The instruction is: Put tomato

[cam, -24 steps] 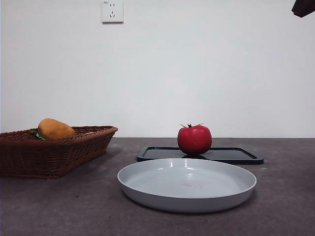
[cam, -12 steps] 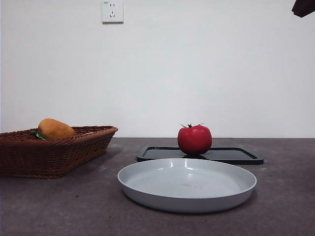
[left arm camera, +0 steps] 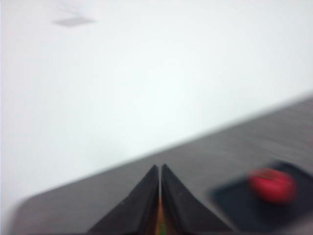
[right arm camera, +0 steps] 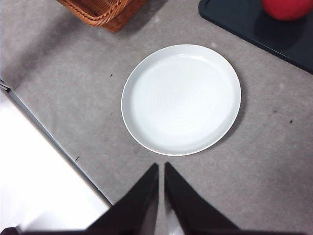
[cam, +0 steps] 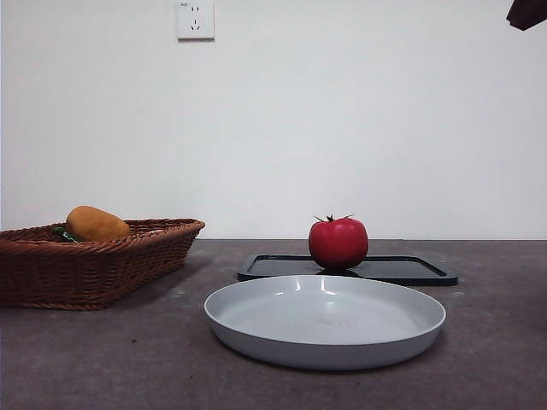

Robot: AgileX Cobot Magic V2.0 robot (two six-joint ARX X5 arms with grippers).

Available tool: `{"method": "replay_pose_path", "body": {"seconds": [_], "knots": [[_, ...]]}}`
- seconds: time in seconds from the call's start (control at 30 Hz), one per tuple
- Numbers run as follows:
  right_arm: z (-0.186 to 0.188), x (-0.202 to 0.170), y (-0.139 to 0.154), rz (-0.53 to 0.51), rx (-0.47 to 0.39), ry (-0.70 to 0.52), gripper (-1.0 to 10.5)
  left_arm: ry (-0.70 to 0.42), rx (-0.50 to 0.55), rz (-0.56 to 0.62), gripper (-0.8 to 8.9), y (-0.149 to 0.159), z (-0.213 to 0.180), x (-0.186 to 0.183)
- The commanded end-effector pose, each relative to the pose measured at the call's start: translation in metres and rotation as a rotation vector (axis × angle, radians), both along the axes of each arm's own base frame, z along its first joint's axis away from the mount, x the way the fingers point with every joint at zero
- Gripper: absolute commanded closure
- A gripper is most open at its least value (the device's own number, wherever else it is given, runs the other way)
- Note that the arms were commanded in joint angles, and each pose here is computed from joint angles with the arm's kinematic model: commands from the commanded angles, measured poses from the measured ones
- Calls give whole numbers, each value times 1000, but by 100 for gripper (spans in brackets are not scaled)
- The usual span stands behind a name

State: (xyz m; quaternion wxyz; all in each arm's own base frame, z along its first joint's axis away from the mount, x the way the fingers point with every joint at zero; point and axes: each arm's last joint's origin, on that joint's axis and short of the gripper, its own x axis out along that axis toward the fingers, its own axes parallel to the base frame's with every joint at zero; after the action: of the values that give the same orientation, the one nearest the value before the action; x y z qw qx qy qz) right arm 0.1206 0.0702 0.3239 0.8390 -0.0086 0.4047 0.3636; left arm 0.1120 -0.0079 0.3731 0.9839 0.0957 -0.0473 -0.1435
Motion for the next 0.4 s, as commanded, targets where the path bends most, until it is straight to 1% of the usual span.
{"method": "replay_pose_path", "body": {"seconds": [0.03,0.1,0.2,0.27,0.4], "knots": [[2,1,2,3,11,-5,938,-26,-24,139,806,7,-23,-8],[2,1,2,3,12,-5,938,-21,-29,222,806,10,-42,-12],[2,1,2,3,12,-5,938,15,-32,310,806,13,-72,-16],[2,1,2,3,12,-5,938,42,-31,334,806,15,-93,-17],[2,1,2,3,11,-5,938,92,-31,336,806,15,-130,-17]]}}
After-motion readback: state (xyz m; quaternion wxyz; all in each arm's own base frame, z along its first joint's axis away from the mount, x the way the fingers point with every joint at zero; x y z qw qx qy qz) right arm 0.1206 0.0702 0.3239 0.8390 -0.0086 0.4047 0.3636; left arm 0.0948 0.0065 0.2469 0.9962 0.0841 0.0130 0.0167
